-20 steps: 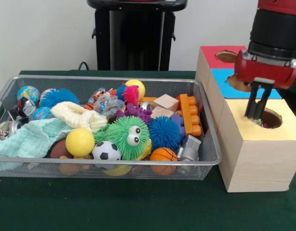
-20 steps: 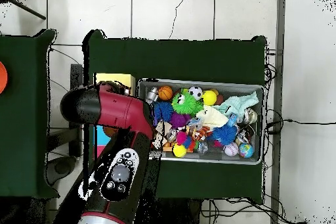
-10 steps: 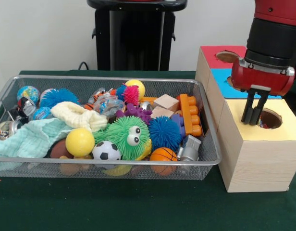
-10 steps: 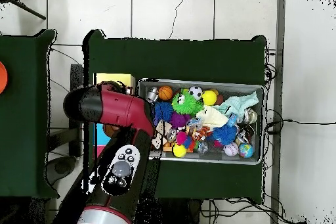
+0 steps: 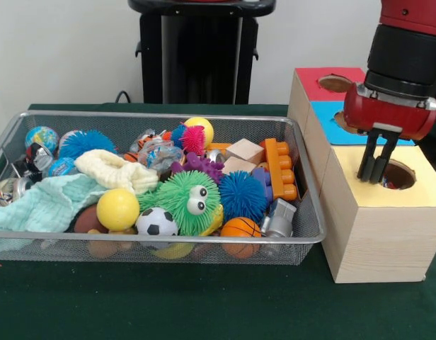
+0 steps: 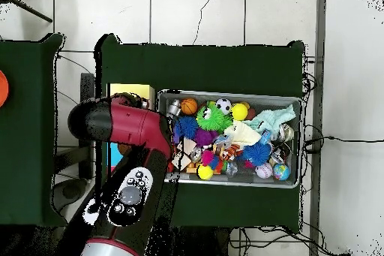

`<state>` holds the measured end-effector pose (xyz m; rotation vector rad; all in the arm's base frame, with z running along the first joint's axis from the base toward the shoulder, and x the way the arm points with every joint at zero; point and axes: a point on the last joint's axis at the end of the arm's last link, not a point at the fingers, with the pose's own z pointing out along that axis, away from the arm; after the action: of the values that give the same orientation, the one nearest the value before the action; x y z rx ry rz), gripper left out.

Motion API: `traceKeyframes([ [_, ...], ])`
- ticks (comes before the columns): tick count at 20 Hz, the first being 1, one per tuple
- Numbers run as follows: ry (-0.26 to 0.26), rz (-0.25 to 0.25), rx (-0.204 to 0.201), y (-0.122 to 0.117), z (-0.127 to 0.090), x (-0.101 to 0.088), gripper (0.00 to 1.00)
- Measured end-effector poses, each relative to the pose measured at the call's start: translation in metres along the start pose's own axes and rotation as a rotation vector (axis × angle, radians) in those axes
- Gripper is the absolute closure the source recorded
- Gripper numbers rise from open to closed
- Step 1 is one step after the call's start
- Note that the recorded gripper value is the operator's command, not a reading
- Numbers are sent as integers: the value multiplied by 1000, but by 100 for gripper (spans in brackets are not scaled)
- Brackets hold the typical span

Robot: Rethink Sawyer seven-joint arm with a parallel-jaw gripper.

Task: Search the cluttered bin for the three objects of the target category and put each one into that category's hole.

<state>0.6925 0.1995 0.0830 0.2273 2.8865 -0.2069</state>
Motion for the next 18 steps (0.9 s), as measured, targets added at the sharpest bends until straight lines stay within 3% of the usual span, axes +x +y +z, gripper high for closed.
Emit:
traceKeyframes([
  [8, -1, -48, 11, 23, -15, 12, 100],
  [18, 2, -66, 7, 34, -15, 20, 100],
])
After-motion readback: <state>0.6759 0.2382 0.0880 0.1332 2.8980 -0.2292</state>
